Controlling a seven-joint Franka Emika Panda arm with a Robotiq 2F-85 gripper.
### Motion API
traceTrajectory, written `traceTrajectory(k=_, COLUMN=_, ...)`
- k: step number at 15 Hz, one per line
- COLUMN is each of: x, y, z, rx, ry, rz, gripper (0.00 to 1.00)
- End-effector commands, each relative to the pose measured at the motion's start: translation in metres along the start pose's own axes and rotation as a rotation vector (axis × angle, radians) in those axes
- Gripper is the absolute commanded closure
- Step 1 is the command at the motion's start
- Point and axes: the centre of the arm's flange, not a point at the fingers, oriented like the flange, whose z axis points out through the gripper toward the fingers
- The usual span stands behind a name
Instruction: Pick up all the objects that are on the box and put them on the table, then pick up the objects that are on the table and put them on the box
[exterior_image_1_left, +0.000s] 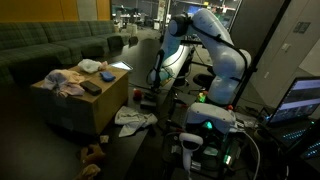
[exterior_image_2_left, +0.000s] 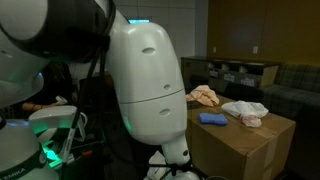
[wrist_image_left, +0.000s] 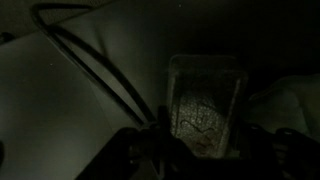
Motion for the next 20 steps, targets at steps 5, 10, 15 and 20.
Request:
traceTrajectory(k=5, x=0.02, y=0.005, z=0.015, rx=-0.011, ry=0.016, rz=0.024, gripper=0.18)
traceTrajectory(k=10, x=0.029, y=-0.001, z=-0.021, rx=0.01, ry=0.072, rz=-0.009, gripper=0.0)
traceTrajectory(k=15, x=0.051, y=-0.012, z=-0.065, rx=0.069, ry=0.147, rz=-0.053, gripper=0.0)
traceTrajectory(k=20, x=0.065, y=-0.047, z=-0.091, rx=0.192, ry=0.2, rz=-0.151, gripper=0.0)
